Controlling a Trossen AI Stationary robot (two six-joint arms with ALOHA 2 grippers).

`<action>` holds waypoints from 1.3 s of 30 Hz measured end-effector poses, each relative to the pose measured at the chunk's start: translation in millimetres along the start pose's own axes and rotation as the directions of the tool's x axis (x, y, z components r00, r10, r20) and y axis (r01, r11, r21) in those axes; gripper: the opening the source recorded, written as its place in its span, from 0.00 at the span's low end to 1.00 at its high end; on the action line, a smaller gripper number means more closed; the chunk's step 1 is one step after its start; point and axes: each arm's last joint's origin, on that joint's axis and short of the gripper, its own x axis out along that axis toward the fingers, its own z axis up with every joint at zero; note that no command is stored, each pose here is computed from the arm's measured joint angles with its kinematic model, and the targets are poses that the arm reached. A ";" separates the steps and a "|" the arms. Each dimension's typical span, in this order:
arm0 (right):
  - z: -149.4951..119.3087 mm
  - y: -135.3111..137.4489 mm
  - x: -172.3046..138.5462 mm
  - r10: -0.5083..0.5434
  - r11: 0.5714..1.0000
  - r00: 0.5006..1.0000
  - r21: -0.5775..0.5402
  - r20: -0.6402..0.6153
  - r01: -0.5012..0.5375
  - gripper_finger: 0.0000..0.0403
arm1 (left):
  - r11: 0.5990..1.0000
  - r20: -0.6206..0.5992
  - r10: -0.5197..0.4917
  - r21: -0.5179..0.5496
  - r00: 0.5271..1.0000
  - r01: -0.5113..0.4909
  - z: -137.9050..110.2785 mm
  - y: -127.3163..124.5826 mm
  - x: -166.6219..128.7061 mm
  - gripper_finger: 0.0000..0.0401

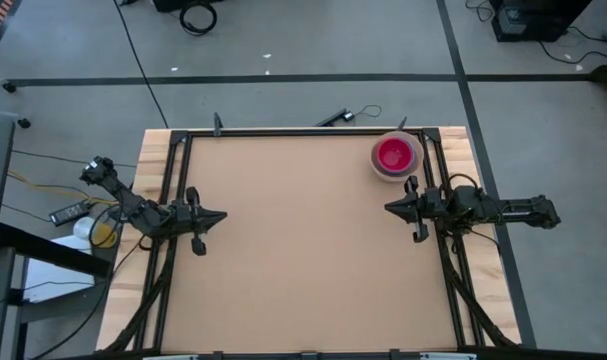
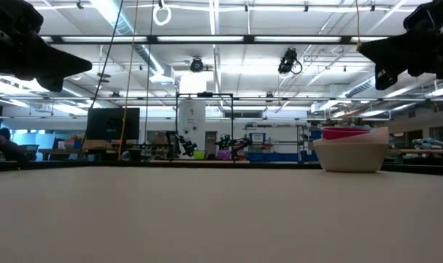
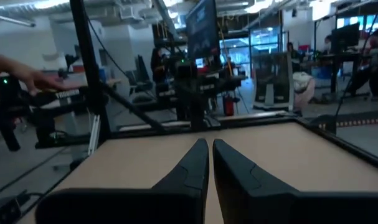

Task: Nest bowls inside each other
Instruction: Return to Home Position

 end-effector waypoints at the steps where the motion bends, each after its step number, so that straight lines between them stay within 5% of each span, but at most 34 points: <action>1: -0.3 -0.1 0.0 -0.001 1.000 1.000 0.000 -0.003 0.001 0.08 | 1.000 0.004 0.001 -0.005 1.000 -0.001 0.5 0.4 -0.3 0.05; 11: 1.7 -0.3 0.0 -0.006 1.000 1.000 0.000 0.018 0.006 0.08 | 0.998 0.042 -0.001 -0.056 0.999 0.004 4.4 3.2 -2.6 0.05; 20: -14.4 -2.0 2.8 -0.025 1.000 0.988 -0.007 -0.155 0.024 0.08 | 0.998 0.042 -0.001 -0.057 0.999 0.003 4.4 3.1 -2.5 0.05; 39: -14.2 -1.9 3.1 -0.024 1.000 0.988 -0.007 -0.153 0.024 0.08 | 0.998 0.045 -0.001 -0.060 0.999 0.004 4.7 3.1 -2.5 0.05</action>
